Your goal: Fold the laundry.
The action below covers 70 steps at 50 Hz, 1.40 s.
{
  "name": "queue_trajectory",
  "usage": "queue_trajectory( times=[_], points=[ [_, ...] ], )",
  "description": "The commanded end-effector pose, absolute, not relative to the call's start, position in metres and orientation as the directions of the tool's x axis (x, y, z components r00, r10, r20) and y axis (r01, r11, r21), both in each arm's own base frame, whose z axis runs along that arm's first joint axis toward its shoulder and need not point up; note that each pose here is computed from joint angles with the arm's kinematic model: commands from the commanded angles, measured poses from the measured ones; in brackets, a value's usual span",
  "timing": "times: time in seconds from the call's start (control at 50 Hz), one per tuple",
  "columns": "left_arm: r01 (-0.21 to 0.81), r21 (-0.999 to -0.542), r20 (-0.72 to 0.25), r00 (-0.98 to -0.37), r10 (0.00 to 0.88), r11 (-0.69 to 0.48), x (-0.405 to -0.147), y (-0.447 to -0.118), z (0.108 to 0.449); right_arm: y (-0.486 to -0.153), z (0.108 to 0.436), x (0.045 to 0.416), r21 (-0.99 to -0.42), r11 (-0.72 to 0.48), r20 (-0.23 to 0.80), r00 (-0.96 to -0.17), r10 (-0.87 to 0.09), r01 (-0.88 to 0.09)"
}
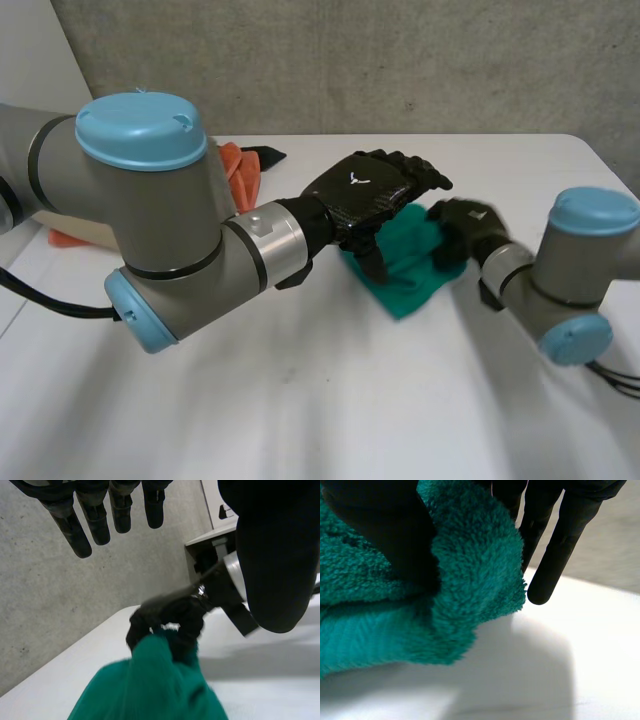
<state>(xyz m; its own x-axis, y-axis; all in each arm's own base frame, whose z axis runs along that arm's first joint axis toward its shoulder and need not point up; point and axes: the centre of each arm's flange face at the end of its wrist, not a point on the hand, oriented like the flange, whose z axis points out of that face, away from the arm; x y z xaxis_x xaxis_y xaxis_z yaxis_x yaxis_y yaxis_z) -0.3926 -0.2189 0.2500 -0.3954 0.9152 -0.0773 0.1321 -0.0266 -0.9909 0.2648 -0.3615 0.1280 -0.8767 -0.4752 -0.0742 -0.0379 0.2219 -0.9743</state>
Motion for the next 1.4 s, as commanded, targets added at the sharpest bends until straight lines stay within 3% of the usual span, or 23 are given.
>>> queue_trajectory(
  times=[0.02, 0.12, 0.26, 0.42, 0.58, 0.68, 0.72, 0.82, 0.9, 1.02, 1.1, 1.18, 1.22, 1.28, 1.34, 1.4],
  points=[
    [0.12, -0.992, -0.088, -0.404, 0.911, -0.042, -0.391, -0.218, 0.258, -0.444, 0.141, 0.203, -0.994, 0.109, -0.035, -0.962, -0.271, 0.006],
    [0.108, -0.992, -0.097, -0.404, 0.91, -0.058, -0.39, -0.216, 0.266, -0.498, 0.138, 0.152, -0.998, 0.063, -0.029, -0.987, -0.161, 0.019],
    [0.098, -0.993, -0.105, -0.406, 0.908, -0.071, -0.39, -0.215, 0.273, -0.54, 0.126, 0.093, -0.996, 0.082, -0.028, -0.999, -0.046, 0.025],
    [0.097, -0.993, -0.108, -0.416, 0.903, -0.074, -0.391, -0.215, 0.274, -0.556, 0.134, 0.037, -1.0, 0.023, -0.014, -0.998, 0.069, 0.015],
    [0.099, -0.993, -0.107, -0.416, 0.903, -0.072, -0.391, -0.214, 0.273, -0.557, 0.129, 0.023, -0.999, 0.032, -0.015, -0.999, 0.051, 0.017],
    [0.103, -0.993, -0.102, -0.415, 0.904, -0.065, -0.391, -0.214, 0.27, -0.556, 0.128, 0.012, -0.999, 0.043, -0.008, -0.995, 0.103, 0.012],
    [0.104, -0.992, -0.103, -0.415, 0.904, -0.065, -0.391, -0.214, 0.27, -0.555, 0.134, 0.007, -0.999, 0.039, 0.018, -0.989, 0.144, -0.012],
    [0.106, -0.992, -0.102, -0.416, 0.904, -0.062, -0.39, -0.214, 0.269, -0.549, 0.165, 0.004, -0.973, 0.044, 0.232, -0.947, 0.224, -0.228],
    [0.103, -0.992, -0.104, -0.421, 0.901, -0.067, -0.389, -0.215, 0.272, -0.542, 0.196, 0.019, -0.923, -0.016, 0.375, -0.908, 0.185, -0.385],
    [0.09, -0.992, -0.115, -0.454, 0.883, -0.083, -0.385, -0.218, 0.282, -0.509, 0.218, 0.07, -0.888, -0.131, 0.439, -0.897, 0.041, -0.441],
    [0.082, -0.991, -0.131, -0.527, 0.84, -0.103, -0.375, -0.23, 0.291, -0.472, 0.227, 0.121, -0.856, -0.236, 0.491, -0.866, -0.092, -0.46],
    [0.06, -0.986, -0.155, -0.667, 0.729, -0.154, -0.353, -0.261, 0.31, -0.425, 0.22, 0.164, -0.838, -0.27, 0.536, -0.809, -0.241, -0.474],
    [0.048, -0.977, -0.164, -0.79, 0.591, -0.206, -0.327, -0.292, 0.326, -0.397, 0.21, 0.183, -0.831, -0.271, 0.554, -0.765, -0.328, -0.485],
    [0.064, -0.97, -0.161, -0.894, 0.418, -0.236, -0.294, -0.331, 0.332, -0.367, 0.202, 0.195, -0.82, -0.275, 0.572, -0.717, -0.398, -0.502],
    [0.112, -0.966, -0.189, -0.923, 0.336, -0.234, -0.277, -0.358, 0.321, -0.342, 0.197, 0.202, -0.811, -0.277, 0.584, -0.683, -0.439, -0.516],
    [0.246, -0.949, -0.294, -0.917, 0.269, -0.197, -0.256, -0.397, 0.286, -0.328, 0.192, 0.204, -0.807, -0.267, 0.587, -0.667, -0.459, -0.526]
  ],
)
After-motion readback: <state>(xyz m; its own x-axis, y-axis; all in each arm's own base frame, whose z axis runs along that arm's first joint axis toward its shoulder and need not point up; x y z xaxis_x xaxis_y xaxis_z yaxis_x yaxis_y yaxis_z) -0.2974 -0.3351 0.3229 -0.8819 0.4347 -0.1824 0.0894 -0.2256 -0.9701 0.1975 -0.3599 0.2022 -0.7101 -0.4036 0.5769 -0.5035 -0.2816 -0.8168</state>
